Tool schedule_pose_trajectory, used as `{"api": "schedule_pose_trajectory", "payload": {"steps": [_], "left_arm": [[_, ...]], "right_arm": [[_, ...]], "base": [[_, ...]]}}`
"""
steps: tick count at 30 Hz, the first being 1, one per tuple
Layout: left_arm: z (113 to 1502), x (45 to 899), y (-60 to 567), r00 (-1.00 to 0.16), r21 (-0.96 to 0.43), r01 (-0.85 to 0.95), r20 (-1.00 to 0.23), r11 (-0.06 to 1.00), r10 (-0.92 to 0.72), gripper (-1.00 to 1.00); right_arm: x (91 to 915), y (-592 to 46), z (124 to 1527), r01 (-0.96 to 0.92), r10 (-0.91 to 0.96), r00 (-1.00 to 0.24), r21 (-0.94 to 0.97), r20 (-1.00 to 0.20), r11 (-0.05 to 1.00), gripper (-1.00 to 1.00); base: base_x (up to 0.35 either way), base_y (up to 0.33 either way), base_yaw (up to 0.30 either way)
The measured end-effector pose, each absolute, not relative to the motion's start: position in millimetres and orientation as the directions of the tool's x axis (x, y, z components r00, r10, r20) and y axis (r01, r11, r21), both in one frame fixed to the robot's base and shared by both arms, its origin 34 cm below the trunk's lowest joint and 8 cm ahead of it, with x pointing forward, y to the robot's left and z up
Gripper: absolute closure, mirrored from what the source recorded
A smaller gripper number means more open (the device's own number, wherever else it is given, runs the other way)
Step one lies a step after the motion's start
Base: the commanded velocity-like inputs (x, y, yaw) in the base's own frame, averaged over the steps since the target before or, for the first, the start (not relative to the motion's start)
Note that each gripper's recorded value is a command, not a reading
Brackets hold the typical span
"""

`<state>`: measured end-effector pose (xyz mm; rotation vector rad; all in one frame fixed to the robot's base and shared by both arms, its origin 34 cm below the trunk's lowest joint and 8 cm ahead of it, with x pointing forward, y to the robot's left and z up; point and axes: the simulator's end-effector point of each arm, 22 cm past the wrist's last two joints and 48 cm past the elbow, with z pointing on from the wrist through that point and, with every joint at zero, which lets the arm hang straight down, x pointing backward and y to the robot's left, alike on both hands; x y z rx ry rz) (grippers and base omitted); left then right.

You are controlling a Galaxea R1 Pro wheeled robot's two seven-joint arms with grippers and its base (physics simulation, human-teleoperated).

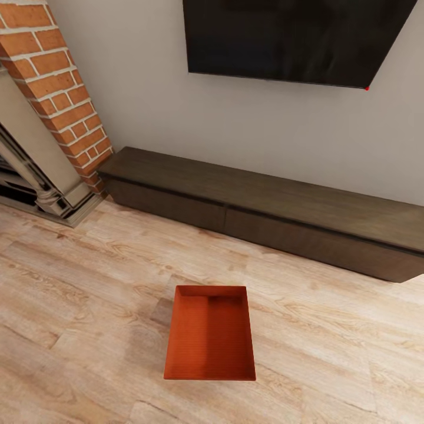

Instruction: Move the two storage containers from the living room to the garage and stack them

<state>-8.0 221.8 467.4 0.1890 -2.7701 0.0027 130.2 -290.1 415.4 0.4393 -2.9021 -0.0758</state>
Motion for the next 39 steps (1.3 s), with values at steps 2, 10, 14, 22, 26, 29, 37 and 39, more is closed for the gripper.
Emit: {"api": "schedule_pose_trajectory", "payload": {"steps": [2, 10, 14, 22, 26, 29, 37, 39], "left_arm": [[467.4, -8.0, 221.8, -0.925, 0.022, -0.132, 0.356, 0.991, -0.131, -1.0], [467.4, -8.1, 221.8, -0.925, 0.022, -0.132, 0.357, 0.991, -0.131, -1.0], [467.4, -8.2, 221.8, -0.925, 0.022, -0.132, 0.357, 0.991, -0.131, -1.0], [468.1, -9.6, 221.8, -0.924, 0.023, -0.132, 0.36, 0.991, -0.131, -1.0], [468.9, -11.6, 221.8, -0.921, 0.024, -0.132, 0.366, 0.991, -0.131, -1.0], [469.5, -13.0, 221.8, -0.92, 0.024, -0.131, 0.369, 0.991, -0.131, -1.0], [470.5, -15.3, 221.8, -0.918, 0.025, -0.131, 0.375, 0.991, -0.131, -1.0], [470.5, -15.4, 221.8, -0.918, 0.025, -0.131, 0.375, 0.991, -0.131, -1.0]], "right_arm": [[130.2, -290.0, 415.4, -0.287, -0.298, -0.935, 0.081, 0.194, 0.954, -1.0], [130.2, -290.0, 415.4, -0.287, -0.298, -0.935, 0.081, 0.194, 0.954, -1.0], [129.9, -288.0, 415.4, -0.284, -0.295, -0.935, 0.083, 0.195, 0.955, -1.0], [128.2, -288.3, 415.4, -0.286, -0.297, -0.934, 0.084, 0.198, 0.955, -1.0], [126.1, -289.8, 415.5, -0.286, -0.298, -0.933, 0.084, 0.203, 0.954, -1.0], [124.4, -289.9, 415.6, -0.286, -0.298, -0.932, 0.085, 0.207, 0.954, -1.0], [121.7, -290.1, 415.7, -0.286, -0.298, -0.93, 0.087, 0.213, 0.954, -1.0], [121.6, -290.6, 415.7, -0.286, -0.298, -0.93, 0.086, 0.214, 0.954, -1.0]], "base": [[0.0, 0.0, 0.0], [0.0, 0.0, 0.0], [0.0, 0.0, 0.0], [0.0, 0.0, 0.0], [0.0, 0.0, 0.0], [0.0, 0.0, 0.0], [0.0, 0.0, 0.0], [0.0, 0.0, 0.0]]}}
